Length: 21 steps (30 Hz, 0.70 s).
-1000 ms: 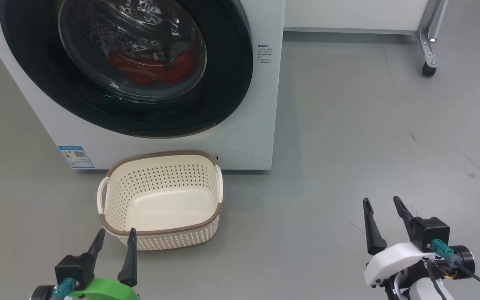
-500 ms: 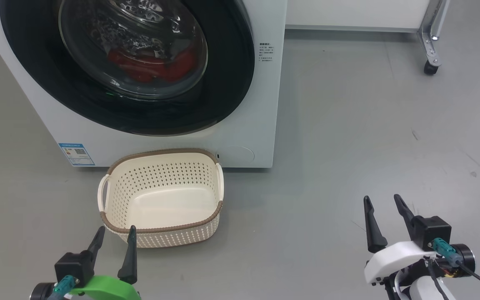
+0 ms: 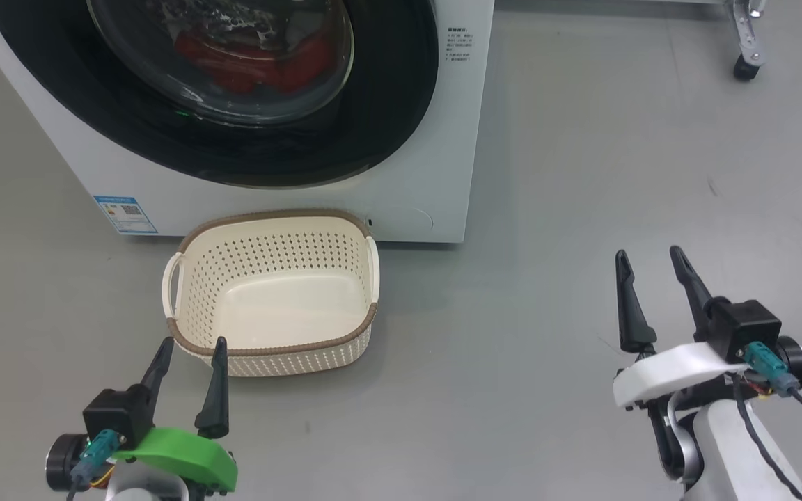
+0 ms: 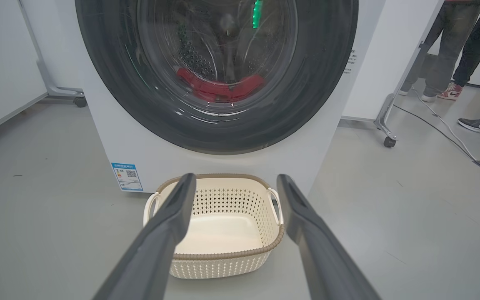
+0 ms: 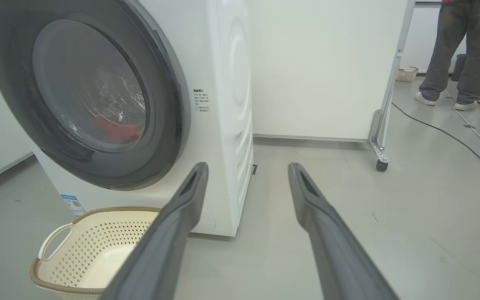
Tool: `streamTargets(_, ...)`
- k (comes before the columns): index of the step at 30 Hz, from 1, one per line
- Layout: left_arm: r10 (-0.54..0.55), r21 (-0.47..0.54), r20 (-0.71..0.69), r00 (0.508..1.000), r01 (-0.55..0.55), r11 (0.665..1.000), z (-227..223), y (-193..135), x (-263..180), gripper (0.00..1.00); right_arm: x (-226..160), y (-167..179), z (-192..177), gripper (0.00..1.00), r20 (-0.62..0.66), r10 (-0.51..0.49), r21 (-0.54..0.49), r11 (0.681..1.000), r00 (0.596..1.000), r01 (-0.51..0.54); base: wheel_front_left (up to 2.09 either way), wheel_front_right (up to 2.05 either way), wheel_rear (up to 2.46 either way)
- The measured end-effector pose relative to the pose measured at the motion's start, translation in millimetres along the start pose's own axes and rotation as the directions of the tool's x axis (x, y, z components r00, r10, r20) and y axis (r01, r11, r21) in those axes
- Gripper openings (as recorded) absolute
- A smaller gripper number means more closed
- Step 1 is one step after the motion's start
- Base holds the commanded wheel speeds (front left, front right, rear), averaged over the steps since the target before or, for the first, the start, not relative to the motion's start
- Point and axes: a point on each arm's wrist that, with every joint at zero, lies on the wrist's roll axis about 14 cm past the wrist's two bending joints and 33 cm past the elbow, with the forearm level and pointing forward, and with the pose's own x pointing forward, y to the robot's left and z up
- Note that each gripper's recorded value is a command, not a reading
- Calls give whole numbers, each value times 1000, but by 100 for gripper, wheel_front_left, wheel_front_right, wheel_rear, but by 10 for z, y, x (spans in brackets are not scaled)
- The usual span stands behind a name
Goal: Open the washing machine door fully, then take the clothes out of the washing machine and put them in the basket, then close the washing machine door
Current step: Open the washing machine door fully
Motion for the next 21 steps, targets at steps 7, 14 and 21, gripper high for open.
streamTargets(7, 6, -3, 10, 1000, -6, 1000, 29, 39, 161, 100, 361, 106, 140, 0, 41, 70, 29, 997, 997, -71, 0, 0, 0)
streamTargets(14, -18, 6, 3, 1000, 18, 1000, -8, 13, 346, 100, 816, 183, 225, 0, 45, 121, 147, 981, 992, -126, 0, 0, 0)
streamTargets(21, -2, 4, -26, 1000, 2, 1000, -133, 118, 482, 100, 1360, 334, 390, 0, 66, 172, 368, 911, 983, -184, 0, 0, 0)
